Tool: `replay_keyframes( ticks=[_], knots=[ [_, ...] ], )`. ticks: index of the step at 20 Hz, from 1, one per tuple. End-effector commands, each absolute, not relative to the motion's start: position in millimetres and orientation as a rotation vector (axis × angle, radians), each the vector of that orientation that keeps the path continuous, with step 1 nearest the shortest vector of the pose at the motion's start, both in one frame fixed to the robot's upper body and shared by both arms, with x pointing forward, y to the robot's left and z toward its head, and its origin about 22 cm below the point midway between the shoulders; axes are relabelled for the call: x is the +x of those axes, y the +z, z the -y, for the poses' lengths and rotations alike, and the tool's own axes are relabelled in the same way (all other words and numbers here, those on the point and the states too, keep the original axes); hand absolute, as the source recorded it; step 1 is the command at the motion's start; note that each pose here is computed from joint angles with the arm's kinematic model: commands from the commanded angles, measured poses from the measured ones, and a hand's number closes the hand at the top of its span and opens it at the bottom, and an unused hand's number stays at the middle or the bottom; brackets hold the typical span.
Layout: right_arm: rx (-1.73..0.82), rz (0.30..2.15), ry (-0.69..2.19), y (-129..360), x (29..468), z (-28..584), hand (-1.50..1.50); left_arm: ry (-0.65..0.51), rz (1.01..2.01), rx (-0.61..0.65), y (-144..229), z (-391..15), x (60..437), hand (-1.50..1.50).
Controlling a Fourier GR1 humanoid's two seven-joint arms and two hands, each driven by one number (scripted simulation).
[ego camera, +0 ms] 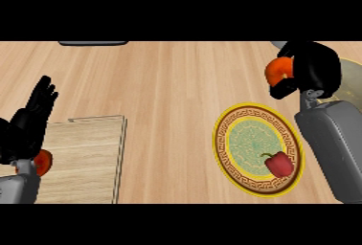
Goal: Pick the squash from the plate and place it in the bowl
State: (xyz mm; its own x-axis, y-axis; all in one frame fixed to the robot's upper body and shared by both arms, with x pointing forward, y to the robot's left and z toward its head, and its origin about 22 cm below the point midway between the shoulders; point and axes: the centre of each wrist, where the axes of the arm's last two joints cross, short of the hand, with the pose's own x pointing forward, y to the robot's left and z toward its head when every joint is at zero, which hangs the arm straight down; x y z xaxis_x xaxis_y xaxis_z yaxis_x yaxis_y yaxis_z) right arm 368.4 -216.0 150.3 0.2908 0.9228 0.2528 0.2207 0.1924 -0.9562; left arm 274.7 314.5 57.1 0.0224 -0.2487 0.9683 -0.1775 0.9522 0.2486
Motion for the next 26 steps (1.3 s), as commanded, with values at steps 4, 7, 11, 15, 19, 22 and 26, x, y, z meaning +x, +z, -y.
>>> replay_keyframes(
  ticks=[4, 7, 11, 15, 19, 22, 26],
  knots=[
    [-1.418, 1.271, 0.488, 215, 334, 237, 1.50, -0.063, 1.568, 0.321, 59, -303, 265, 0.00],
    [-1.400, 1.275, 0.430, 225, 332, 282, 1.50, -0.063, 1.563, 0.327, 43, -305, 273, 0.00],
    [-1.336, 1.288, 0.347, 211, 349, 305, 1.50, -0.075, 1.568, 0.325, 65, -314, 270, 0.00],
    [-1.299, 1.295, 0.359, 198, 359, 340, 1.50, -0.068, 1.570, 0.330, 53, -312, 283, 0.00],
    [-1.294, 1.277, 0.328, 146, 358, 385, 1.50, -0.084, 1.578, 0.322, 68, -309, 283, 0.00],
    [-1.295, 1.295, 0.289, 159, 381, 408, 1.50, -0.082, 1.586, 0.316, 55, -293, 285, 0.00],
    [-1.299, 1.282, 0.290, 148, 381, 437, 1.50, -0.086, 1.572, 0.319, 60, -309, 274, 0.00]
  ],
)
